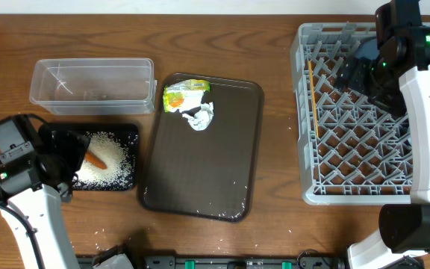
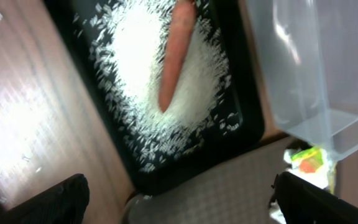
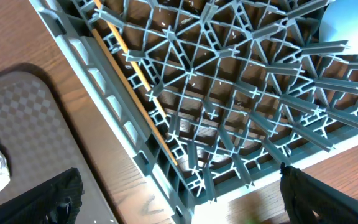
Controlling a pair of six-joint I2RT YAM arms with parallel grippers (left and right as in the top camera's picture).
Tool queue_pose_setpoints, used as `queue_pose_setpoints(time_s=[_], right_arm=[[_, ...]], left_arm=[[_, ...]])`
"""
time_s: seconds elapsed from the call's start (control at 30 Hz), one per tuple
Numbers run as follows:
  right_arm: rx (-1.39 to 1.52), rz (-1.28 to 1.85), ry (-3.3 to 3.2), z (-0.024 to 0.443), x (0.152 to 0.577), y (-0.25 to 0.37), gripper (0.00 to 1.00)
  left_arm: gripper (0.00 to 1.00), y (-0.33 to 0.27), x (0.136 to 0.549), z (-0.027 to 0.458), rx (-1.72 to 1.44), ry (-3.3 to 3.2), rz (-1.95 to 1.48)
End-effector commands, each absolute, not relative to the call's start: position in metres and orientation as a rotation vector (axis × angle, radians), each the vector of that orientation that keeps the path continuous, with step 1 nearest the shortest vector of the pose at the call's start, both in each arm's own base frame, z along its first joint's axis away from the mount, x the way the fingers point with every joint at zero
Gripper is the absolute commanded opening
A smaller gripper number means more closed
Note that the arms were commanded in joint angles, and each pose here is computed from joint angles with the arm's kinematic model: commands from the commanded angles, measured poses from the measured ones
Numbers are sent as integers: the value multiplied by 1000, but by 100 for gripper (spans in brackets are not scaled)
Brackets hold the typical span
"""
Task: Sort waste into correct bins and load items into the dishwasher rack
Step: 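Reach the left gripper to the white tissue on the dark tray and grasp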
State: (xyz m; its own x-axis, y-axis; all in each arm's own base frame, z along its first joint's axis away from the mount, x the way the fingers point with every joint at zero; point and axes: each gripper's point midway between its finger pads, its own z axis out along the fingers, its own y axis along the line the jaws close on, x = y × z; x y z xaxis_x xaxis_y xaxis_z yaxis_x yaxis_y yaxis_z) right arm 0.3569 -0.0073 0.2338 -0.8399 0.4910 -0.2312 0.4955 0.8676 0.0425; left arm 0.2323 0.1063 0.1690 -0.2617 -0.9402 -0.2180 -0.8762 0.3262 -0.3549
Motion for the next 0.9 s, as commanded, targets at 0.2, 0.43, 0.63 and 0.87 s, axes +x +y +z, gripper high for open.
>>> queue_pose_setpoints(time_s=[0.2,0.43,0.63,0.87], right_arm=[[748,-55,2810,232,357,-8,99],[746,-55,2811,232,357,-8,99],[746,-55,2811,232,357,-8,99],[746,-55,2811,232,357,-8,99]], left_arm=[[98,57,229,174,-1750,2241,-592],[98,0,230,187,-1650,2359,-964],[98,-70,232,205,-975,2616,-1173],[98,-108,241,199,-628,2745,-910]])
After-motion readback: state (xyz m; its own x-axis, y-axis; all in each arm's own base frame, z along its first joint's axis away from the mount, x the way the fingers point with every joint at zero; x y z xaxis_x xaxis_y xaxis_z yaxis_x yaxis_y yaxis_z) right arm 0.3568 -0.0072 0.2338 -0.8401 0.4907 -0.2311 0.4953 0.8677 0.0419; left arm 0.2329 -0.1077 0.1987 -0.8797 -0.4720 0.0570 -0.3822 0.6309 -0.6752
